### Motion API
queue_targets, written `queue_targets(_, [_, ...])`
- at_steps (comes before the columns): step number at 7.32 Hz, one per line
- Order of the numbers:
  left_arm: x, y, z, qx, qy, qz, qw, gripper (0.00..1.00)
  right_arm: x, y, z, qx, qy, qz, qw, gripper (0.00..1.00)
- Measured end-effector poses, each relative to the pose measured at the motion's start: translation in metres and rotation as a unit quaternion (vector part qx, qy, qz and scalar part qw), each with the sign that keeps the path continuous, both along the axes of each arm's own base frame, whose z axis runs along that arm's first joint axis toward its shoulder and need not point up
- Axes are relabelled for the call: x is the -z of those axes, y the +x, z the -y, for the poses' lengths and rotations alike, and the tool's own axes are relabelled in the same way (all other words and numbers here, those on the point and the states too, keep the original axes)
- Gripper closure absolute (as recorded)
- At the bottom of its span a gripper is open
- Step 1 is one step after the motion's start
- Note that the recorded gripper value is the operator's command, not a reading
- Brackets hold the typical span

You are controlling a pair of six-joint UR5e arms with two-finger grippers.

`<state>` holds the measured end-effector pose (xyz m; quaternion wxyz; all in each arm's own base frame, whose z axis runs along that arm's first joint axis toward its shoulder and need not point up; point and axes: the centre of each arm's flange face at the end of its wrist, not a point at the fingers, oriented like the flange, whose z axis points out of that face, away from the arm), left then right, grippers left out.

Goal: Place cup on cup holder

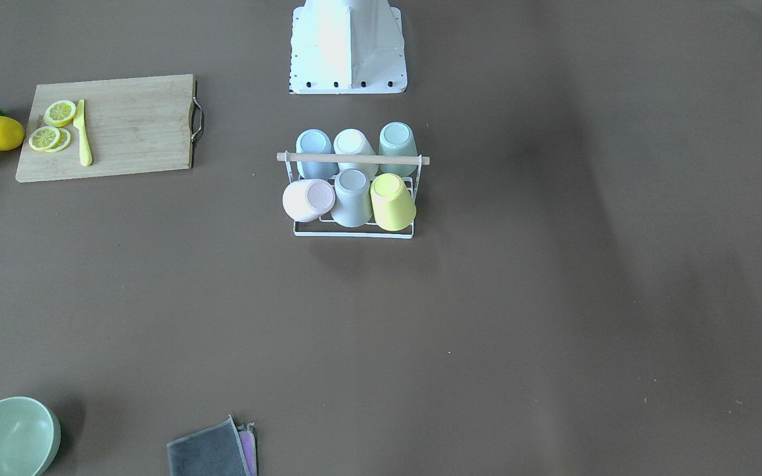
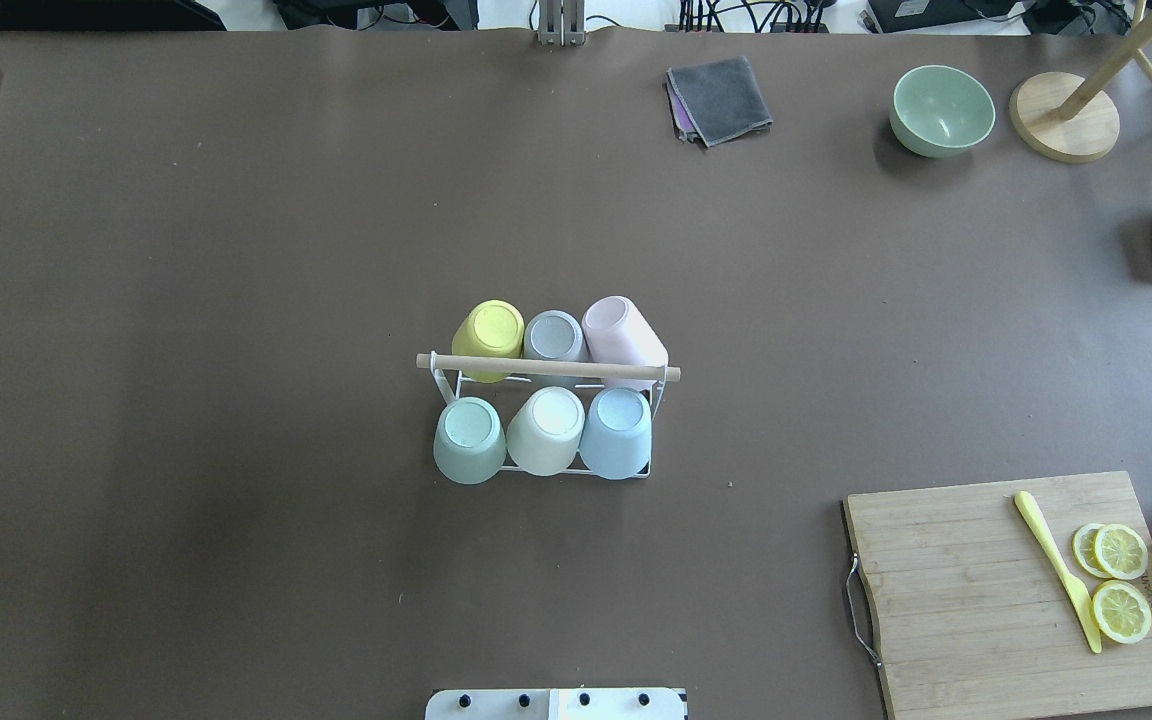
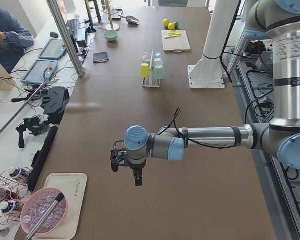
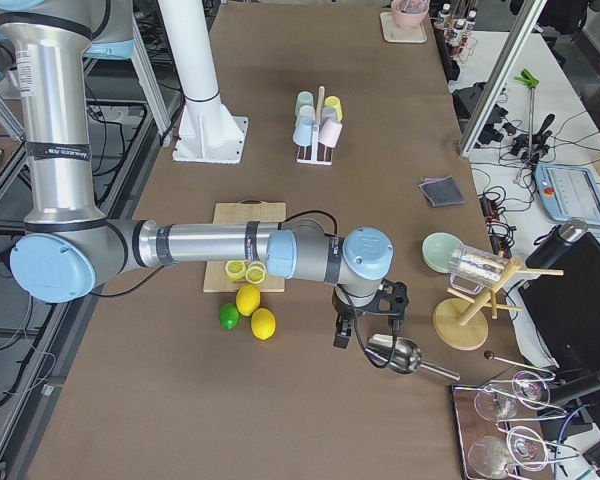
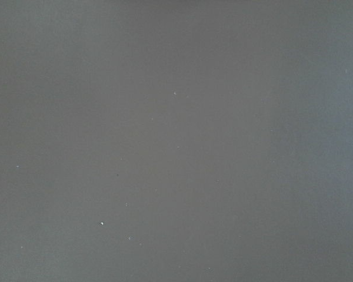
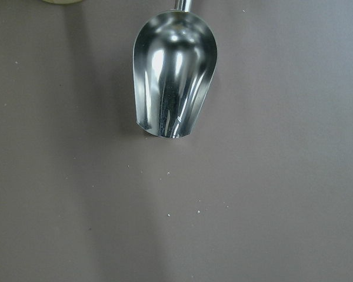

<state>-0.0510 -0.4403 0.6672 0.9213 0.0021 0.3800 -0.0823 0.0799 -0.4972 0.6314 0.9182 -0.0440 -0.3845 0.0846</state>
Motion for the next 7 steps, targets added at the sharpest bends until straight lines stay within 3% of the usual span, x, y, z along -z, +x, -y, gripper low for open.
queue_targets(7, [0.0052,0.0005,-0.0003,-0.012,0.026,0.0,0.9996,0.02,-0.0019,0.0001,0.0009,0.0,-0.002,-0.004,1.0,0.0])
